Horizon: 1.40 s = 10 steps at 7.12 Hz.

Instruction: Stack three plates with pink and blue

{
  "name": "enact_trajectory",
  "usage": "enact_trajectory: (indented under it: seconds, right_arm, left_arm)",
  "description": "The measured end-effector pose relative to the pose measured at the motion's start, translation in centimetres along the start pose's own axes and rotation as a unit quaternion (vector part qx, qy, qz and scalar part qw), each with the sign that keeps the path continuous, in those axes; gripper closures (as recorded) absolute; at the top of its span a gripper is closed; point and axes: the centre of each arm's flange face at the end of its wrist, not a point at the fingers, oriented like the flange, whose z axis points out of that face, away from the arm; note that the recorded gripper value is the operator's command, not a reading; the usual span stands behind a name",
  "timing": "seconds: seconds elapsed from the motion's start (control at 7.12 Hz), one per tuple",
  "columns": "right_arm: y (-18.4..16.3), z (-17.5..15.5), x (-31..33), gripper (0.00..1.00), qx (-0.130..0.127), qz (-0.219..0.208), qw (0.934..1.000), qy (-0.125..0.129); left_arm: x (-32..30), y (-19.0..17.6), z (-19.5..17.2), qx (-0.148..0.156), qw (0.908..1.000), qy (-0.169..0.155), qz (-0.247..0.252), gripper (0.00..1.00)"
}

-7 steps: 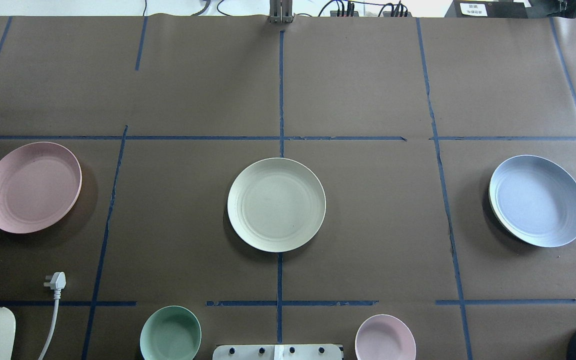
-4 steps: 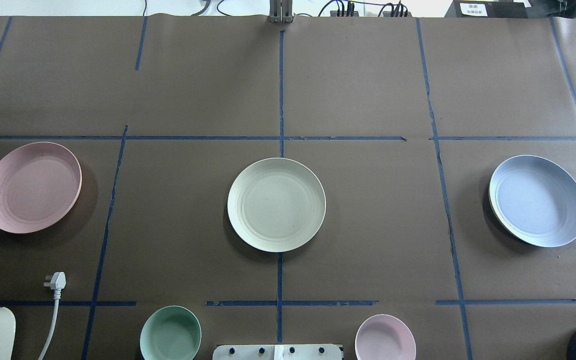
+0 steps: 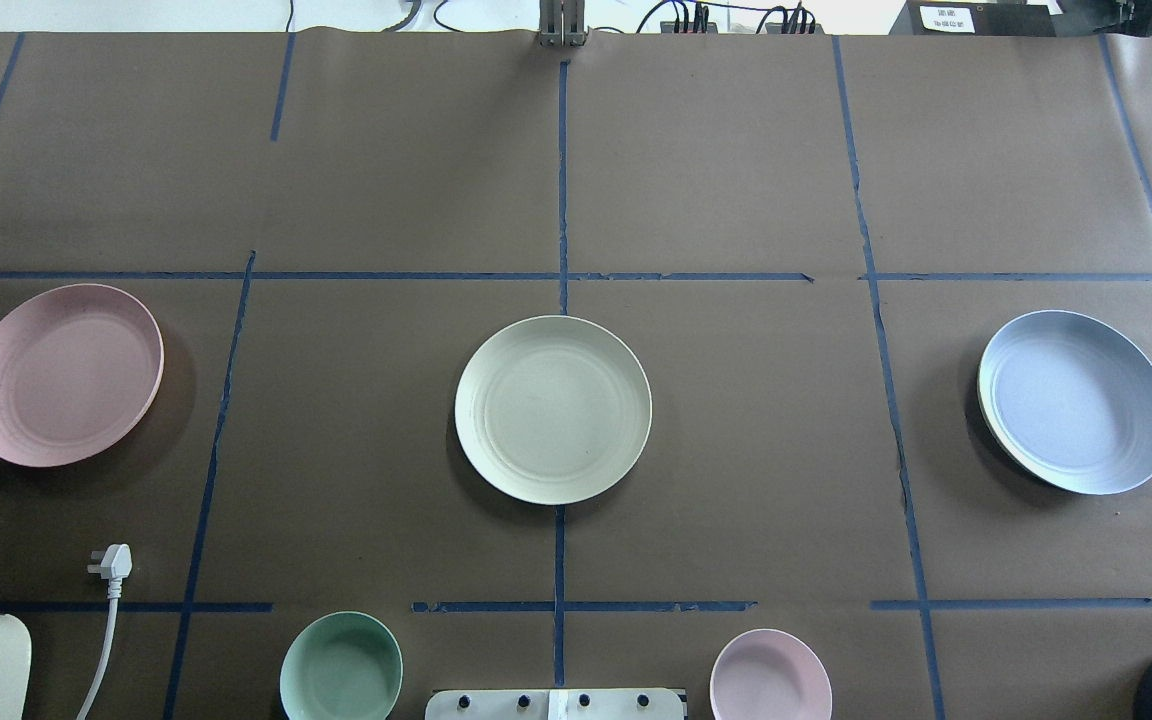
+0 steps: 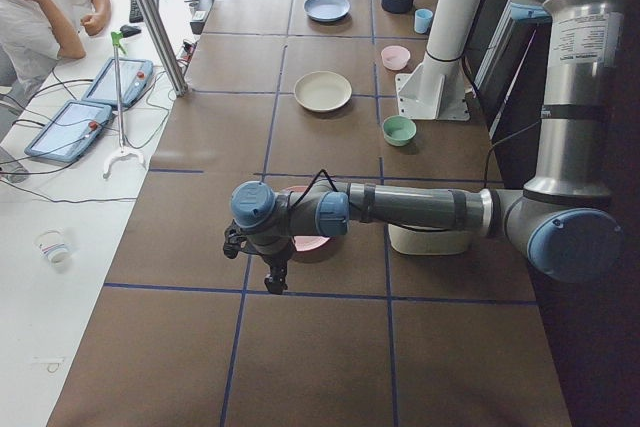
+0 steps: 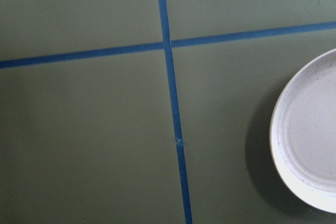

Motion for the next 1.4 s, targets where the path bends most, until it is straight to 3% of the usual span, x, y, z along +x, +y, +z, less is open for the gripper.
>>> enact_trajectory:
  seconds: [0.42, 0.56, 0.7, 0.84, 0.98, 1.4]
  right_arm:
    - [0.0, 0.1, 0.0, 0.00, -0.001, 0.001, 1.0000, -0.001]
    - [0.0, 0.1, 0.0, 0.00, -0.001, 0.001, 1.0000, -0.001]
    - [0.0, 0.2, 0.0, 0.00, -0.002, 0.001, 1.0000, -0.001]
    - [0.1, 0.3, -0.1, 0.00, -0.003, 0.002, 1.0000, -0.002]
    - [0.1, 0.4, -0.2, 0.00, -0.005, 0.002, 1.0000, -0.004]
    - [0.2, 0.9, -0.1, 0.00, -0.010, 0.004, 0.9999, -0.013]
  left_arm:
    - [6.2, -1.2, 8.7, 0.013, 0.9980, 0.045, -0.042, 0.01]
    - [7.0, -1.1, 11.0, 0.018, 0.9972, 0.050, -0.051, 0.12]
    - [7.0, -1.1, 12.5, 0.022, 0.9968, 0.053, -0.056, 0.33]
    - [6.9, -1.1, 13.3, 0.023, 0.9966, 0.054, -0.058, 0.61]
    - [7.0, -1.3, 13.5, 0.024, 0.9965, 0.054, -0.058, 0.71]
    - [7.5, -1.7, 13.7, 0.024, 0.9967, 0.055, -0.054, 0.79]
